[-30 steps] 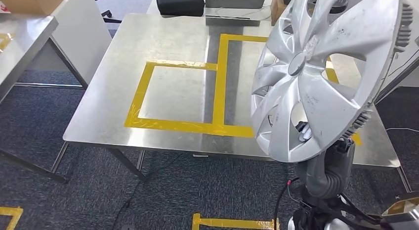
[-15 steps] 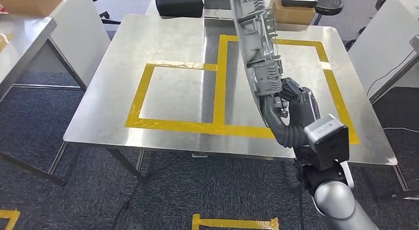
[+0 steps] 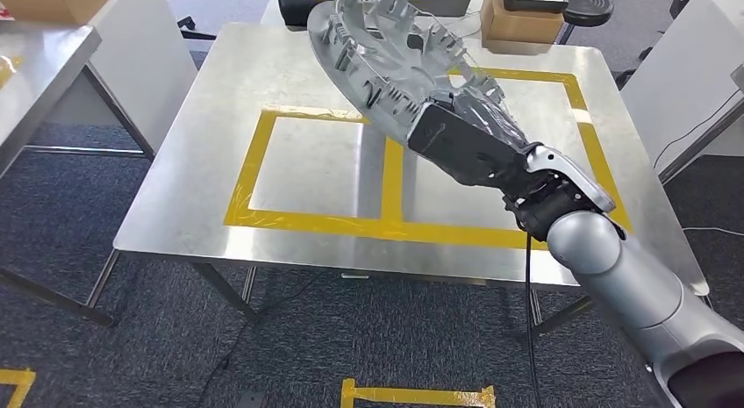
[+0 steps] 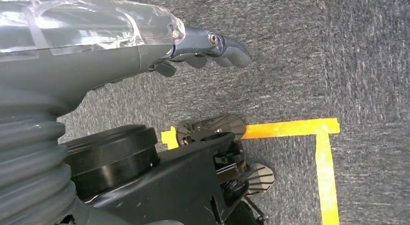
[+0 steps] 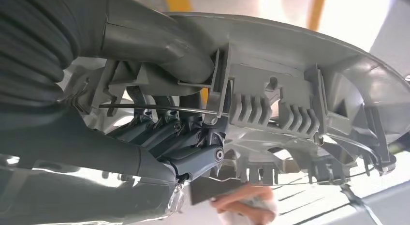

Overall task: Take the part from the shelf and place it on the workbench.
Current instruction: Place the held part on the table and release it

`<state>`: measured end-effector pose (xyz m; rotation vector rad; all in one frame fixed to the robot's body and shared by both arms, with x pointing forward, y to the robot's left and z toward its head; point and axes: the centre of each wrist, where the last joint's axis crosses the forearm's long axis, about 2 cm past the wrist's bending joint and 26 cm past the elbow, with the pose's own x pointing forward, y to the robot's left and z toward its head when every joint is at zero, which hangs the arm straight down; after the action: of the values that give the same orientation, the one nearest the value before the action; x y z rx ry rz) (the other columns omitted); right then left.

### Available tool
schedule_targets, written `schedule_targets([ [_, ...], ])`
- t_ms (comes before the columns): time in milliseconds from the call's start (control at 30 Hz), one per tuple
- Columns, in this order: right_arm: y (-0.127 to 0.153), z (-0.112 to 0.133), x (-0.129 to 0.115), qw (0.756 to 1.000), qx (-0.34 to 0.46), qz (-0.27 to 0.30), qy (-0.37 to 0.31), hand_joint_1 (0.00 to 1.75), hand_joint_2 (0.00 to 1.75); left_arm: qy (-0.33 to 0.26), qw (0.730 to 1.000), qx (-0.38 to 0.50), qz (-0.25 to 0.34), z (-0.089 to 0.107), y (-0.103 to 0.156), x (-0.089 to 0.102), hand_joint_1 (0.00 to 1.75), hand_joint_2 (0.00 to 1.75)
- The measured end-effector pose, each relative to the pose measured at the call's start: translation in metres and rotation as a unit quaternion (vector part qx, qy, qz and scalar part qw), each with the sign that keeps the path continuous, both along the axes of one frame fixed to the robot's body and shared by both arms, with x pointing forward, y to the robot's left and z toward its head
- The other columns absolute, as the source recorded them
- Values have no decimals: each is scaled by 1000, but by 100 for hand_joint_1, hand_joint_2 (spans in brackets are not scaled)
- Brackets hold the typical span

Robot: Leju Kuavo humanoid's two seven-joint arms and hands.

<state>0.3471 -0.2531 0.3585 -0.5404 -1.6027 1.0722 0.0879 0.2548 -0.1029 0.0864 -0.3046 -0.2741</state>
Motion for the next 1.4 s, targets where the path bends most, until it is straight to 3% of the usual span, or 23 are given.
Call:
schedule_targets([
  [300,-29,-18,30,988,-104,-95,55,175,175,3,1000,3,-18,1,0,5,0,175],
  [533,-55,-44,47,957,-231,-158,81,175,175,4,999,8,-37,2,-1,9,0,175],
  [1100,-67,-72,51,938,-271,-176,122,175,175,-4,998,3,-56,2,-3,9,0,175],
  [1200,-68,-75,51,937,-274,-177,125,44,44,-7,998,2,-60,2,-3,9,0,175],
  [1233,-69,-75,51,937,-274,-178,126,0,0,-8,998,2,-62,2,-3,9,0,131],
  [1333,-71,-75,51,937,-273,-180,127,0,0,-12,998,2,-68,2,-3,9,0,0],
  [1400,-72,-75,51,937,-271,-181,128,0,0,-13,998,3,-67,2,-3,9,0,0],
])
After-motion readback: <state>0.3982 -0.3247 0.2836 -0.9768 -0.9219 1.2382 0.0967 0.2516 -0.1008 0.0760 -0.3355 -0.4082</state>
